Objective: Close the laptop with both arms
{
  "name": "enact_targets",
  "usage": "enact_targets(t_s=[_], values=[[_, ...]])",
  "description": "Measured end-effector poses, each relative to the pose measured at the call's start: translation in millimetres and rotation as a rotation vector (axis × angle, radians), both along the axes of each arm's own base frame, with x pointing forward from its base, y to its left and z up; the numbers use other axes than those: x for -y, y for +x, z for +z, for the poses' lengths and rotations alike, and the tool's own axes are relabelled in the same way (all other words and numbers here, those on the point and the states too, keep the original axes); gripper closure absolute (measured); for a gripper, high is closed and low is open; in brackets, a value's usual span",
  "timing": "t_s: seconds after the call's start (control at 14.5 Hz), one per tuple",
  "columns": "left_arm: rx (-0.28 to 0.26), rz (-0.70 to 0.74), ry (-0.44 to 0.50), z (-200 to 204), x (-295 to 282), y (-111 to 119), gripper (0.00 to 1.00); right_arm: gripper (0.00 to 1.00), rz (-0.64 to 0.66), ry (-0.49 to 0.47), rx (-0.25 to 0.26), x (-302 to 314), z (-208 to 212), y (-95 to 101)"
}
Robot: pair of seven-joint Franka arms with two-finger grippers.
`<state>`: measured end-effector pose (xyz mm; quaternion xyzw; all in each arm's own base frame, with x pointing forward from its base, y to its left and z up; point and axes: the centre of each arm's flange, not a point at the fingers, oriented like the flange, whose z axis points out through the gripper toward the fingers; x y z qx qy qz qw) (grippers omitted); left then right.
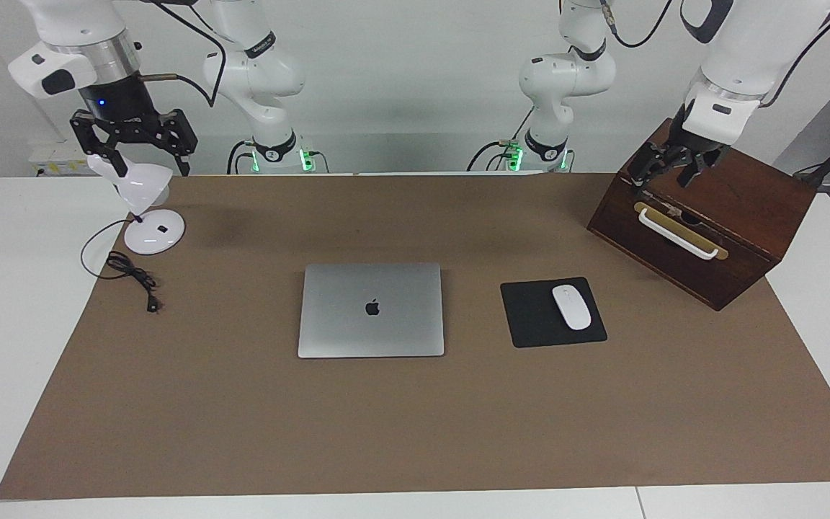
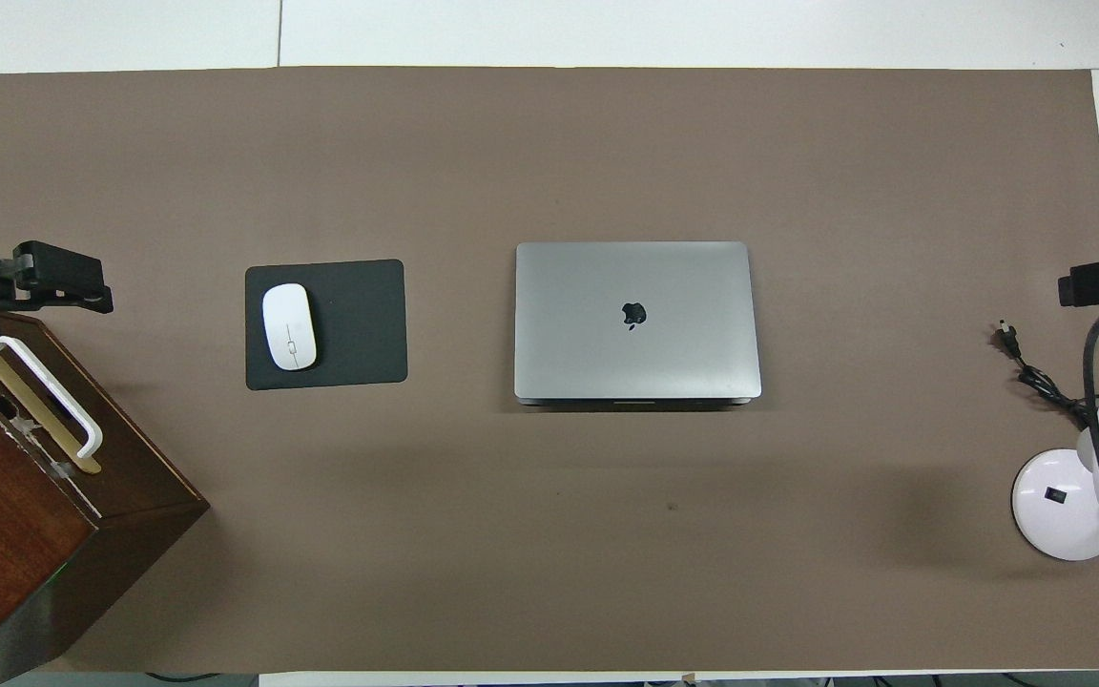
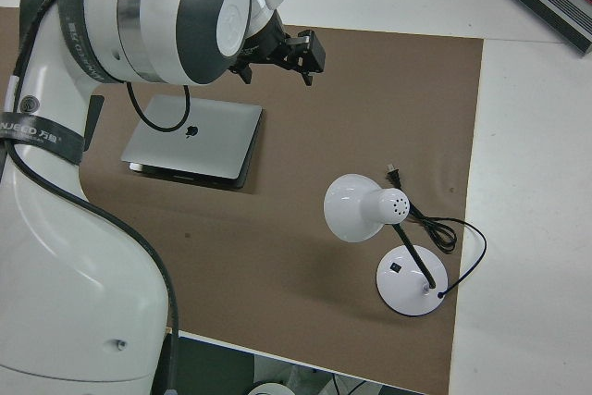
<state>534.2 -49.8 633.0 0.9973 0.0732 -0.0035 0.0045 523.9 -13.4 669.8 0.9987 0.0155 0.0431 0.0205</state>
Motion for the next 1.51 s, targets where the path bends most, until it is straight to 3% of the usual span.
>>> enact_targets(t_s=[1.51], values=[[0.001, 0.0, -0.001, 0.2, -0.2, 0.1, 0.0, 0.0, -0.002, 0.001, -0.051, -0.1, -1.9, -8.9]])
